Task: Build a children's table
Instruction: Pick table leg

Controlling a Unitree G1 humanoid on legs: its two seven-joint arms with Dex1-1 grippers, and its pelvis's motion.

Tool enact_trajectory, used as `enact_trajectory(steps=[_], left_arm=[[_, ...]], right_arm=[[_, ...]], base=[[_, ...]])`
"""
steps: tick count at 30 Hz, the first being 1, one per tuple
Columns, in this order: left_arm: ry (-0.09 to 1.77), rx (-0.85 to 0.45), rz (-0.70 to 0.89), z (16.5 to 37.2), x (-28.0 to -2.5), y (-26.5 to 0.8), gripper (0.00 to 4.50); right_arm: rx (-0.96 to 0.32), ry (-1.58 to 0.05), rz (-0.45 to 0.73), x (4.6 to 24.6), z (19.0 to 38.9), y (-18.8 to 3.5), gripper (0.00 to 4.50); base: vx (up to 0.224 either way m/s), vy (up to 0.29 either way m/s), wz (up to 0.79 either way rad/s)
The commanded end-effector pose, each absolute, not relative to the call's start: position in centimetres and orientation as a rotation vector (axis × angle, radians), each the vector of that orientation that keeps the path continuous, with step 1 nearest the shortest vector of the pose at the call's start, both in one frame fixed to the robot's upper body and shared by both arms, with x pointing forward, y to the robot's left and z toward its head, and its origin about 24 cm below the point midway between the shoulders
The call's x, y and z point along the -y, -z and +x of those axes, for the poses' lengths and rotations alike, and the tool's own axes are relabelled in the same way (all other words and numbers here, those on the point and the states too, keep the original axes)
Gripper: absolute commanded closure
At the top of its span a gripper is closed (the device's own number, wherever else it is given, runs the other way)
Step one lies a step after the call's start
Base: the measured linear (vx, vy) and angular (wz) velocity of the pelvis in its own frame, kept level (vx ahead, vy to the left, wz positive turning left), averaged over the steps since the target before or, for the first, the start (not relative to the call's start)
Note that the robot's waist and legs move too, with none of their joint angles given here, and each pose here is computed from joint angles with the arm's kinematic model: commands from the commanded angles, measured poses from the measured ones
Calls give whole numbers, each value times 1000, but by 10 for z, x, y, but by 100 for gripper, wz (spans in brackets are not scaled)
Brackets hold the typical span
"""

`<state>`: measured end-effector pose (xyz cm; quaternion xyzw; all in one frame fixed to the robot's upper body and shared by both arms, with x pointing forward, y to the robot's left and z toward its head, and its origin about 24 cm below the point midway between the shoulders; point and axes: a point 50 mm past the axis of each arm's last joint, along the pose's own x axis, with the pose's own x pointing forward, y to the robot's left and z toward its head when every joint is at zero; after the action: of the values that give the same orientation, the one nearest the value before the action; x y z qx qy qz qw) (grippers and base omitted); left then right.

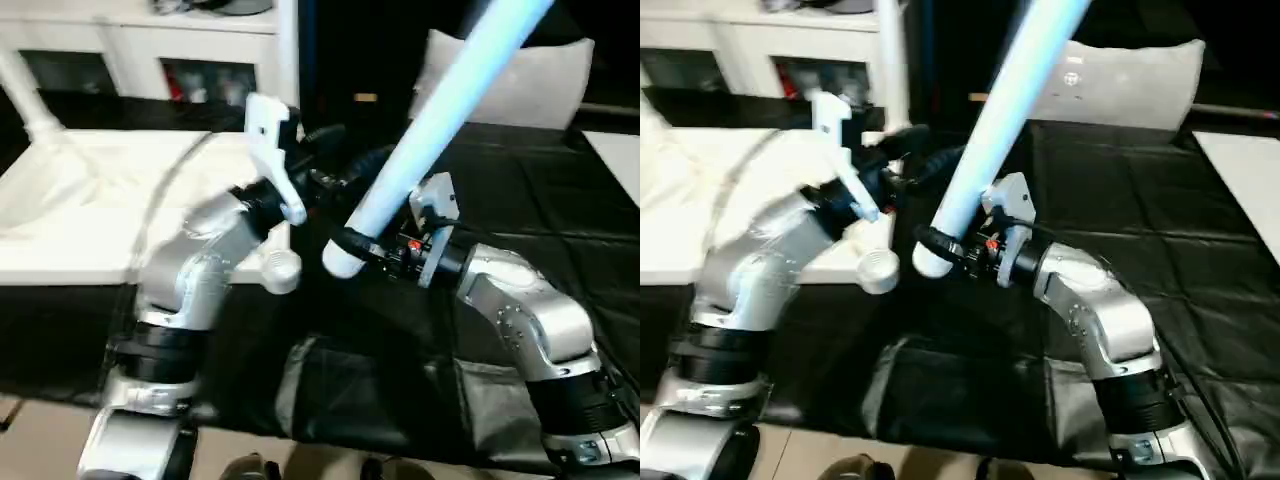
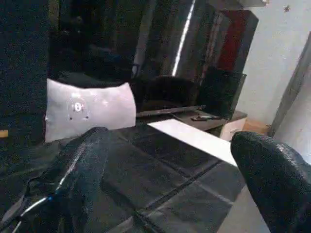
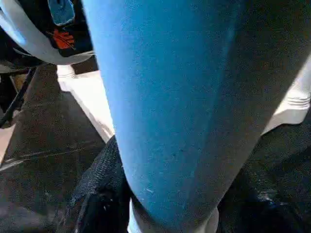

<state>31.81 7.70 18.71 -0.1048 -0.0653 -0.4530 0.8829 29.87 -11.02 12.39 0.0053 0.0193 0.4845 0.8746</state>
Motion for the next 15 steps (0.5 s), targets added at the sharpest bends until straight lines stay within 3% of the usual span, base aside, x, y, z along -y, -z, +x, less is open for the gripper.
enact_trajectory(steps=[1, 5, 7, 11, 15], left_arm=[[1088, 158, -203, 303, -62, -194, 0], [952, 162, -170, 311, -80, -189, 0], [749, 146, -104, 314, -114, -177, 0], [571, 82, -95, 307, -144, -161, 0], [337, -54, -41, 289, -172, -122, 0]], right_arm=[[-68, -937, -11, 110, 304, -117, 260], [-62, -872, -5, 114, 304, -115, 260], [-67, -747, 31, 124, 299, -113, 260], [-131, -559, 73, 137, 289, -105, 260], [-259, -374, 89, 151, 265, -88, 260]], base=[[0, 0, 0], [0, 0, 0], [0, 0, 0], [0, 0, 0], [0, 0, 0]])
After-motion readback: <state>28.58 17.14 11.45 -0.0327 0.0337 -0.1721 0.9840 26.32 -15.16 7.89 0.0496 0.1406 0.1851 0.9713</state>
